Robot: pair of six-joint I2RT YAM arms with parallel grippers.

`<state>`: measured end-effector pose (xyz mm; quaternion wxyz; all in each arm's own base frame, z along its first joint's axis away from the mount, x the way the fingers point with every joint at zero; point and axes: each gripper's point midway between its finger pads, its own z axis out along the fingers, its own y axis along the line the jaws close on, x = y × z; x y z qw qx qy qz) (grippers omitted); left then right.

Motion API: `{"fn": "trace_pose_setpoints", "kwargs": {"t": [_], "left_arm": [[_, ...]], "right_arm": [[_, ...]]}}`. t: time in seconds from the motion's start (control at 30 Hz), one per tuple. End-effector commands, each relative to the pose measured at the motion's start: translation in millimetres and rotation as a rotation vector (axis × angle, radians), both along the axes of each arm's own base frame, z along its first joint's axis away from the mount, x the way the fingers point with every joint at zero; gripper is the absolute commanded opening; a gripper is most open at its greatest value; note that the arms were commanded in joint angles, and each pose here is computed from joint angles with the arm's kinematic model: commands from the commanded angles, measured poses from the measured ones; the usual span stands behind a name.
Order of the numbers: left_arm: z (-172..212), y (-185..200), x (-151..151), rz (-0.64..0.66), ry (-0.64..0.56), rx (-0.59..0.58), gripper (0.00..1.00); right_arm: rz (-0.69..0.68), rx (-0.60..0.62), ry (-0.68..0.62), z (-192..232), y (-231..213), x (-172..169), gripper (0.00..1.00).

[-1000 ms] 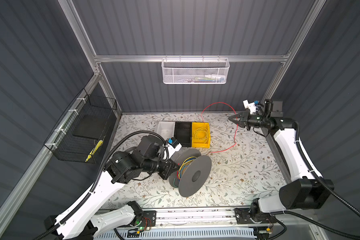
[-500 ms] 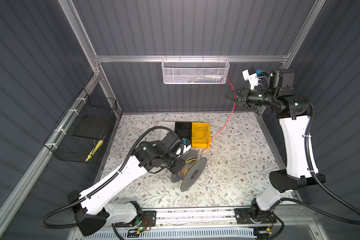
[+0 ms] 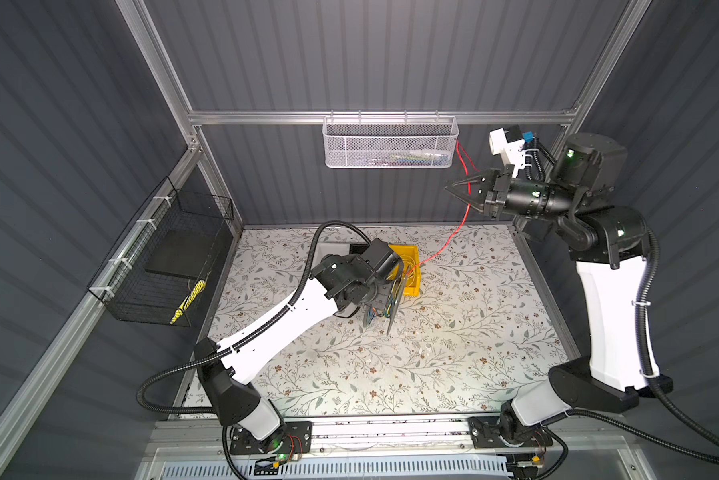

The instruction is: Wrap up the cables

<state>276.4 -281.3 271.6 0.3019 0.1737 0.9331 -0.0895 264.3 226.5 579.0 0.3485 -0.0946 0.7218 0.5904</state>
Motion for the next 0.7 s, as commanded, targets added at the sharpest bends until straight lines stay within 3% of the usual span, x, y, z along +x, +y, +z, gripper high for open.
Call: {"fn": "trace_pose_setpoints", "kwargs": {"t": [0.0,0.23,0.37,0.67], "left_arm": [[44,-8,39,0.163,-0.132,-0.242,0.00],[43,18,78,0.367,-0.069,-0.484,0.00],[57,30,88,0.479,-0.129,-0.598,0.00],[89,26,113,0.564,-0.185,-0.868,0.00]], "right_arm": [[0.086,0.081,-0.081,30,5,-48,0.00],[0.192,0.143,-0.100,20,4,-120,0.00],[0.263,0.184,-0.070,-7,3,-158,0.00],[0.286,0.152,0.065,-90,-4,-193,0.00]]}}
